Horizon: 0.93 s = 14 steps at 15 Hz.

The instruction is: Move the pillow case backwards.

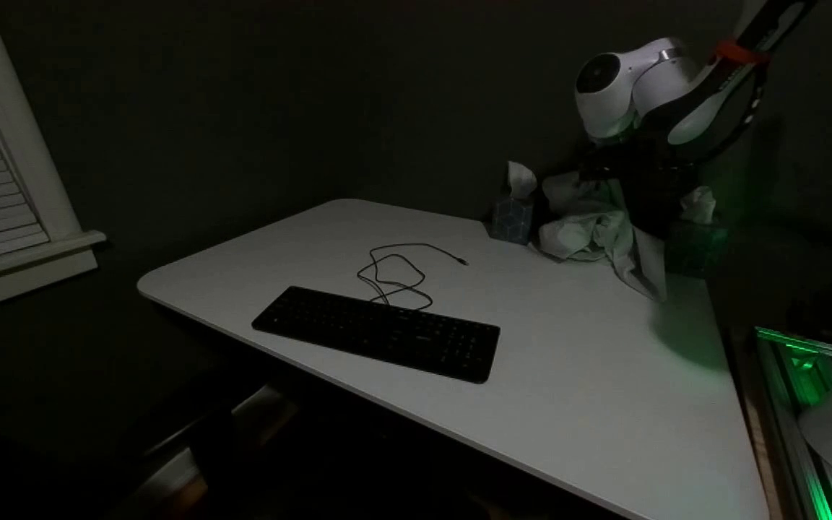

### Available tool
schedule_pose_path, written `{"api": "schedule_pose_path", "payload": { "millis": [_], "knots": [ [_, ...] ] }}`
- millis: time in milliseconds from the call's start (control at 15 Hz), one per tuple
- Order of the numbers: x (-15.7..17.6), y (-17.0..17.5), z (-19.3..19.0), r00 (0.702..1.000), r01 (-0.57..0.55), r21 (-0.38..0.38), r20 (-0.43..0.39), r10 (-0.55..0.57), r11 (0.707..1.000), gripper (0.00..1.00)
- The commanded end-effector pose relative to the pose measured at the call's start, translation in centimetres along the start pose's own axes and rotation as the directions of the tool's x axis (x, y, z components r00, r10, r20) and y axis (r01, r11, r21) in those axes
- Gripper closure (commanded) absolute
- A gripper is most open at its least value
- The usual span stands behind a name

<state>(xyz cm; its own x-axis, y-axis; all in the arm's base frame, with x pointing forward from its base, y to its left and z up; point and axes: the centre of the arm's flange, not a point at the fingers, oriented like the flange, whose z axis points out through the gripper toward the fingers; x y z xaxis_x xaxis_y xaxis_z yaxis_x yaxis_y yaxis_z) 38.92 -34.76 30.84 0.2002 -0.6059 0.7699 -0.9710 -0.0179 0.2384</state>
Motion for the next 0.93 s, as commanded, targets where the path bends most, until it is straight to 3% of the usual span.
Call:
{"api": "schedule_pose_path", "payload": {
  "millis": [0,267,600,733,867],
  "knots": [
    [1.0,1.6,-2.5,0.982,0.098,0.075,0.153,-0.108,0.992,0.01],
    [2.1,3.6,-4.6,0.934,0.187,0.196,0.268,-0.236,0.963,0.0],
    [1.7,5.3,-7.1,0.842,0.238,0.342,0.393,-0.369,0.909,0.0],
    [1.6,5.9,-8.5,0.803,0.24,0.422,0.421,-0.423,0.874,0.0],
    [1.7,6.3,-10.0,0.776,0.239,0.517,0.408,-0.482,0.822,0.0]
  ]
}}
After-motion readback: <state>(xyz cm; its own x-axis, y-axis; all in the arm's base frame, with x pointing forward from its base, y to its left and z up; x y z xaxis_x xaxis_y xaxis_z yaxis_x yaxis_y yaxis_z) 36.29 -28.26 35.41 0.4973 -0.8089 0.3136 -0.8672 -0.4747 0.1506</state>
